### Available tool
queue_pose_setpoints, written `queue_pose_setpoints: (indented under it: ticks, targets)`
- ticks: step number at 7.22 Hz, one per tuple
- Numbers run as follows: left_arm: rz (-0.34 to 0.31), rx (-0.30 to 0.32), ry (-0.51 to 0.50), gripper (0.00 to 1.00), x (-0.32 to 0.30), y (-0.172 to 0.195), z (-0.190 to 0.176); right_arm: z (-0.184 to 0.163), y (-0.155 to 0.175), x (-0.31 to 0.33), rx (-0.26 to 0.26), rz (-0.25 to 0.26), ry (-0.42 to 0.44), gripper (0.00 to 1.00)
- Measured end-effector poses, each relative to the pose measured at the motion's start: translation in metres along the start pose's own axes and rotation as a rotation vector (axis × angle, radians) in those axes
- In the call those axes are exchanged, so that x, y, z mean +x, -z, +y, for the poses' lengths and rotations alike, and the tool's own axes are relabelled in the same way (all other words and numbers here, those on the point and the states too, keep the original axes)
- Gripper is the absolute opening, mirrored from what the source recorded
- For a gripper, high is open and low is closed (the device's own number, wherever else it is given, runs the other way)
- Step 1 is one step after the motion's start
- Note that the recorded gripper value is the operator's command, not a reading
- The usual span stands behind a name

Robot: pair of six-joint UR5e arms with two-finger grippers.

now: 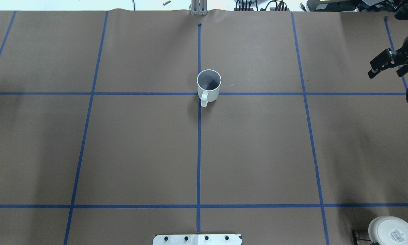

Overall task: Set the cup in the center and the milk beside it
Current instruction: 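Grasp the Pascual milk carton with the left gripper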

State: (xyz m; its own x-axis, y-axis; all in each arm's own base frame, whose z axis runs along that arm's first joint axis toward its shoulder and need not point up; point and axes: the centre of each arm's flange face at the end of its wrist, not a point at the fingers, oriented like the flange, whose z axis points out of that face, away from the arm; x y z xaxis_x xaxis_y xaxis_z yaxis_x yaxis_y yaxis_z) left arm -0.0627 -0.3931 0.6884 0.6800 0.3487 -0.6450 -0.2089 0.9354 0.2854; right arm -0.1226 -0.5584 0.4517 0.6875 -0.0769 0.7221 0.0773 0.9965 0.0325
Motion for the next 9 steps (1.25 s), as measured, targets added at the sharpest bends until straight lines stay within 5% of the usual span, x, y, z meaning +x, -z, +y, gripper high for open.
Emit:
queue_pose_setpoints:
  ticks: [5, 8, 9]
  targets:
    - [0.017, -0.043, -0.024, 0.97, 0.009, -0.018, -0.001, 0.01, 0.001, 0.004, -0.001, -0.003, 0.001, 1.0]
    - [0.02, -0.059, -0.023, 0.07, 0.009, -0.025, 0.0, 0.012, 0.002, 0.005, 0.001, -0.001, -0.001, 1.0]
    - [0.02, -0.06, -0.024, 0.0, 0.009, -0.025, 0.0, 0.011, 0.002, 0.005, 0.001, 0.001, -0.001, 1.0]
